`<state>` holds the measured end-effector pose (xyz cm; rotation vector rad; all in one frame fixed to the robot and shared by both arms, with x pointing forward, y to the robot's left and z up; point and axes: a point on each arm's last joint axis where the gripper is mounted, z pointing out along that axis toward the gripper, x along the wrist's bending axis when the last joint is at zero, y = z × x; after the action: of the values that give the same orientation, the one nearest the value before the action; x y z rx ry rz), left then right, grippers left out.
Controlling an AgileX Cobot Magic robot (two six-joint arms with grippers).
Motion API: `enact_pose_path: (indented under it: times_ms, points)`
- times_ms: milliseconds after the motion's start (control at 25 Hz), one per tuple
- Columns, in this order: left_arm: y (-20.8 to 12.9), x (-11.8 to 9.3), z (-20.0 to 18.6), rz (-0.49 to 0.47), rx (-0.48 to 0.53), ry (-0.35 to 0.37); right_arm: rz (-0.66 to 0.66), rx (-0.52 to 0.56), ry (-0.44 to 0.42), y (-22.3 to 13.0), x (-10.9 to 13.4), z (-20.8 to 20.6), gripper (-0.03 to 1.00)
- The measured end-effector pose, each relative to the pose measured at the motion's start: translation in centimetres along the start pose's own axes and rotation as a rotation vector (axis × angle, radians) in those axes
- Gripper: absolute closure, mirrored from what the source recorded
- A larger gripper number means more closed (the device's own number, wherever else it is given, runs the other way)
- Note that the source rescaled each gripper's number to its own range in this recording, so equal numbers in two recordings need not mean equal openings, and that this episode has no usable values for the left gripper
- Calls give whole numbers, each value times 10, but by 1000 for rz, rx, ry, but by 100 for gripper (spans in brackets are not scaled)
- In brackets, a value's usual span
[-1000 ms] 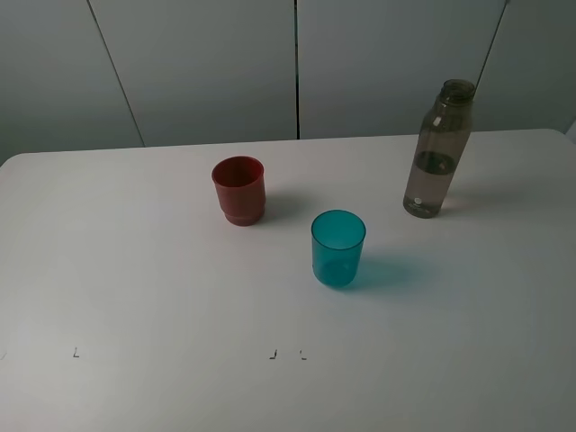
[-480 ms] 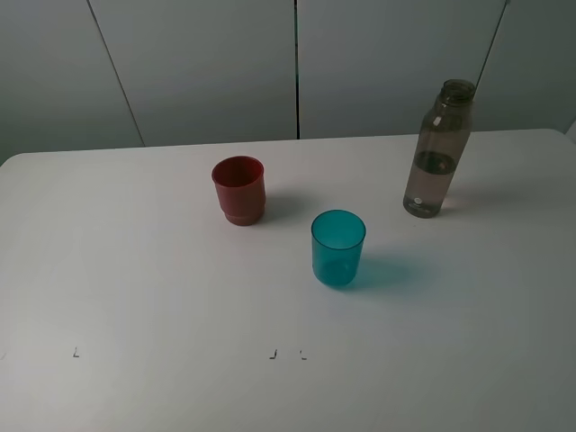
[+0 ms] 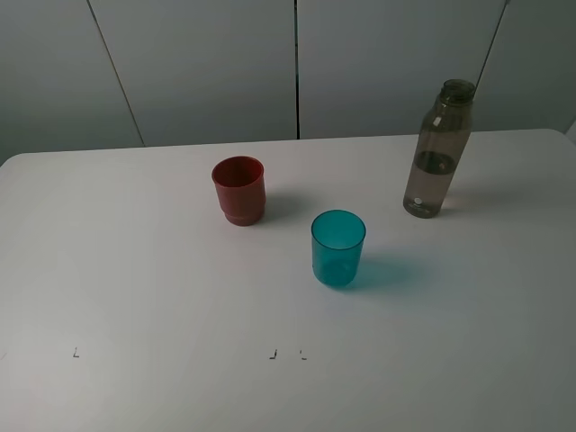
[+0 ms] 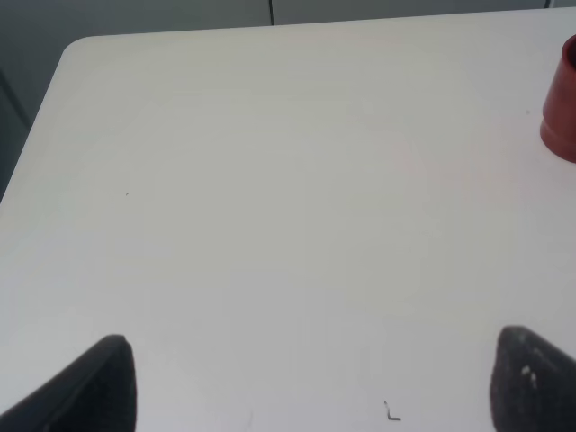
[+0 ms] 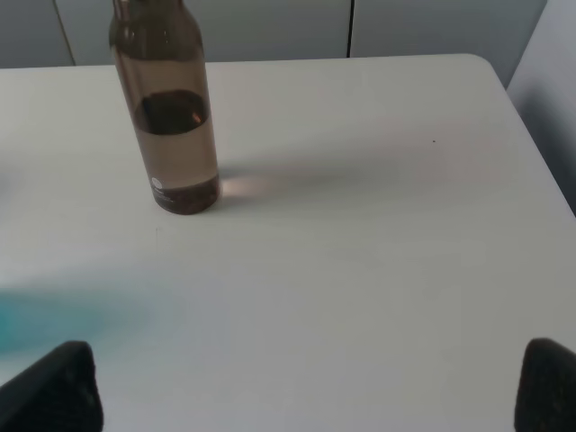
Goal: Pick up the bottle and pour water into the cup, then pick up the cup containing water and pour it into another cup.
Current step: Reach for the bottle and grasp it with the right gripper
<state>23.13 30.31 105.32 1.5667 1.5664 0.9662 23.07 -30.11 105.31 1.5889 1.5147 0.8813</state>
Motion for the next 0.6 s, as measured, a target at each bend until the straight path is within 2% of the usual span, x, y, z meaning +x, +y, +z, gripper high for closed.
enact_pose_path:
  times_ms: [280,600]
  points:
    - [0,0,0,0,0,0,0,-26,18,4,2,-2,-3]
    - [0,0,0,0,0,0,20,-26,76,47,7,14,-3]
